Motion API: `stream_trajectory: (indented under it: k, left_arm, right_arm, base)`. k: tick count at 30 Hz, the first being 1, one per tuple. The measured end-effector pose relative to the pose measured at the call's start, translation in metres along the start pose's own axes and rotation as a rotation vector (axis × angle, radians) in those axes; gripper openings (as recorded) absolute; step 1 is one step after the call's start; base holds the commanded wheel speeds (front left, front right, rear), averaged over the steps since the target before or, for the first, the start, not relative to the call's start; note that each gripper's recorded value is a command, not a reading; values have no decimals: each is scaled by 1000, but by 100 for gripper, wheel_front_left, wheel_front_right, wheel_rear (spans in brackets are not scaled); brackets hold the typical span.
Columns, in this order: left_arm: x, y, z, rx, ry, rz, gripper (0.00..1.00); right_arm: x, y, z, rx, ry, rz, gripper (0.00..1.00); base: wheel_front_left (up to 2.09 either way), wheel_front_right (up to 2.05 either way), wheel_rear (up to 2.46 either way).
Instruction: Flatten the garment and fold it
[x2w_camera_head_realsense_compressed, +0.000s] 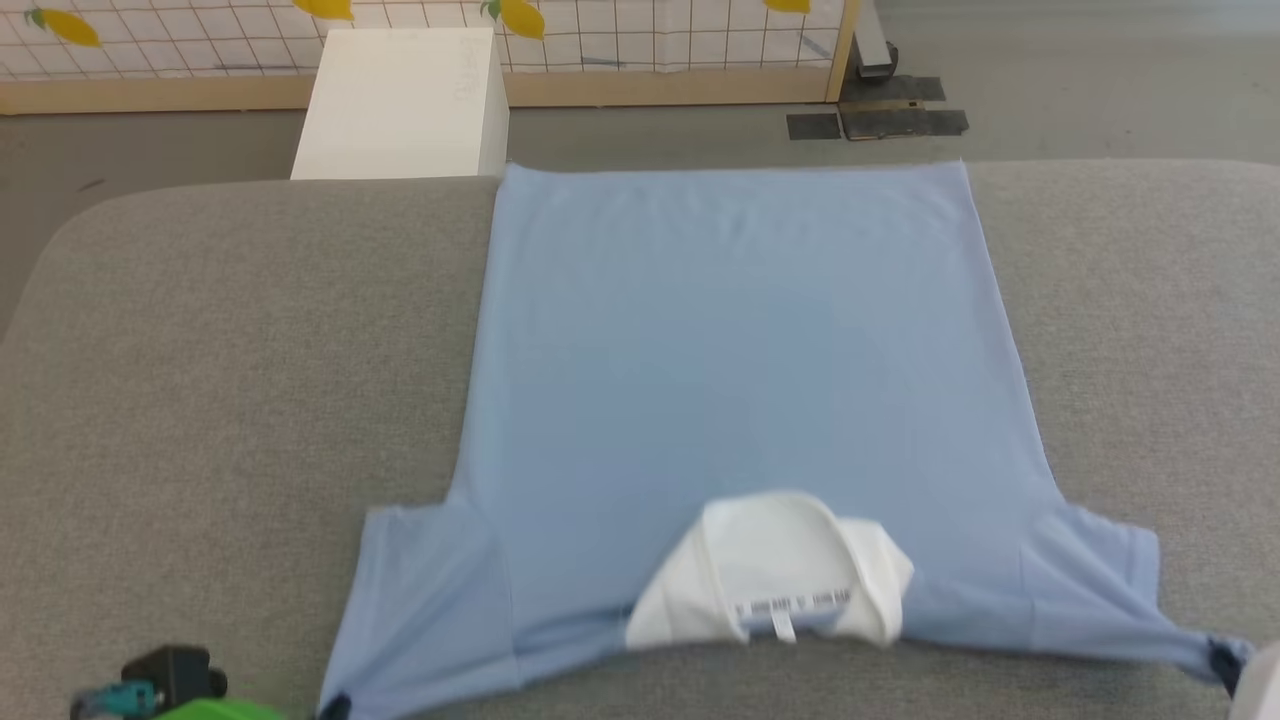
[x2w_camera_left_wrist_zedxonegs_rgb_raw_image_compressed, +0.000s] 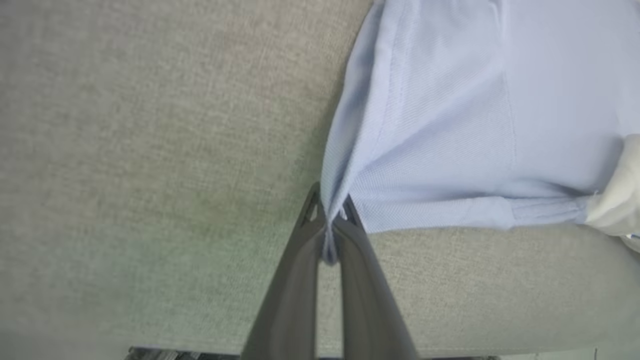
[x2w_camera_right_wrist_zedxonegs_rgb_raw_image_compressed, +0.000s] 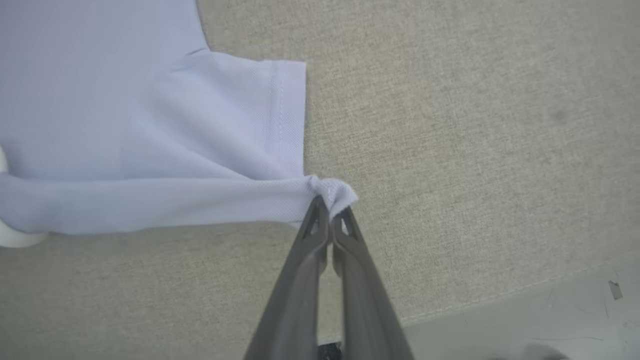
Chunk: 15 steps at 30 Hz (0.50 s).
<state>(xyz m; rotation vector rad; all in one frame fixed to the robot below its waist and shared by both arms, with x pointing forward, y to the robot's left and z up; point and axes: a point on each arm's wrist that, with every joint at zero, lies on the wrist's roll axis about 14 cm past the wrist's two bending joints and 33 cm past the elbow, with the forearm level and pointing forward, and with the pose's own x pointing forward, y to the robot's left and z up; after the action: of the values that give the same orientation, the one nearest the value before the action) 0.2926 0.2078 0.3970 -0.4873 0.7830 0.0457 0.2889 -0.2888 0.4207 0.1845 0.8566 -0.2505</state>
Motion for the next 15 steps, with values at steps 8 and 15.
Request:
stream_trajectory:
  k: [8,15]
  left_arm:
    - [-21,19,-48,-91,134,78,0]
    - [-22,16,-54,-128,141,63,0]
  right_arm:
    - [-8,-23,-36,32,130,-70,0]
    - [7,-18,-68,59,203,-42,0]
  base:
    - [0,0,0]
    - [0,0,0]
